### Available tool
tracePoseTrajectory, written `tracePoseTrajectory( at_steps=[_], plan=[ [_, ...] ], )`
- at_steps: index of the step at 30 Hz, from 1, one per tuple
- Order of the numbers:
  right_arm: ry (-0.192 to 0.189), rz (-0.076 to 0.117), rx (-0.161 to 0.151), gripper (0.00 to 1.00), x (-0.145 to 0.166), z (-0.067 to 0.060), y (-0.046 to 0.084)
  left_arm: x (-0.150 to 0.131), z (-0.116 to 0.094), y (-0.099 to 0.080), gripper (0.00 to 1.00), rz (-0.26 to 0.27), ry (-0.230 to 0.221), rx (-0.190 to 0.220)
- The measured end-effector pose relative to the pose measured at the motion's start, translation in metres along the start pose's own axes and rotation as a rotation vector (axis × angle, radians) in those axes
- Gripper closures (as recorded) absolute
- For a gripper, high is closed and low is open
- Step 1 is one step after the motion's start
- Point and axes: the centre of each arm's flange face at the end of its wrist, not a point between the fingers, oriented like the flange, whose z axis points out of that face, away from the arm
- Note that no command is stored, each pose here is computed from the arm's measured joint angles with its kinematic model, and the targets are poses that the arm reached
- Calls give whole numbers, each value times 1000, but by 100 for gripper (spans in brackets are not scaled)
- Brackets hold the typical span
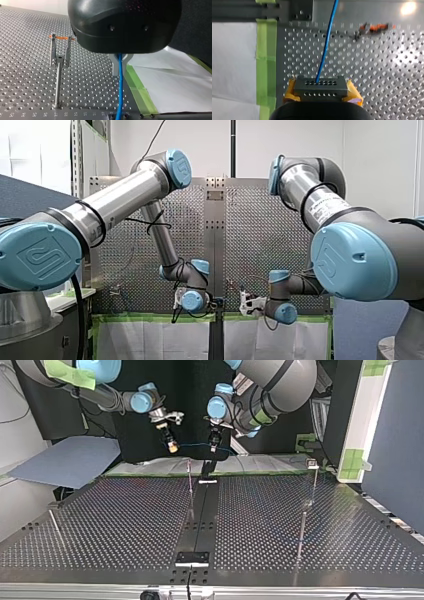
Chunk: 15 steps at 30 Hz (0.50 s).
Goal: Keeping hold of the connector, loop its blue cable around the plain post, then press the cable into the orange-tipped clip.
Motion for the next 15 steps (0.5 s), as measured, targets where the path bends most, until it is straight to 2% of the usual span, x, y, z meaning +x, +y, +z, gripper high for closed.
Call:
tracePoseTrajectory(
  at_steps=[6,15],
  plan=[
    [-15,-3,-25,100,3,7,17,-4,4,-1,99,-9,-13,-6],
    [-24,3,-62,100,3,7,40,-9,7,-7,99,-11,-21,-8]
  ],
)
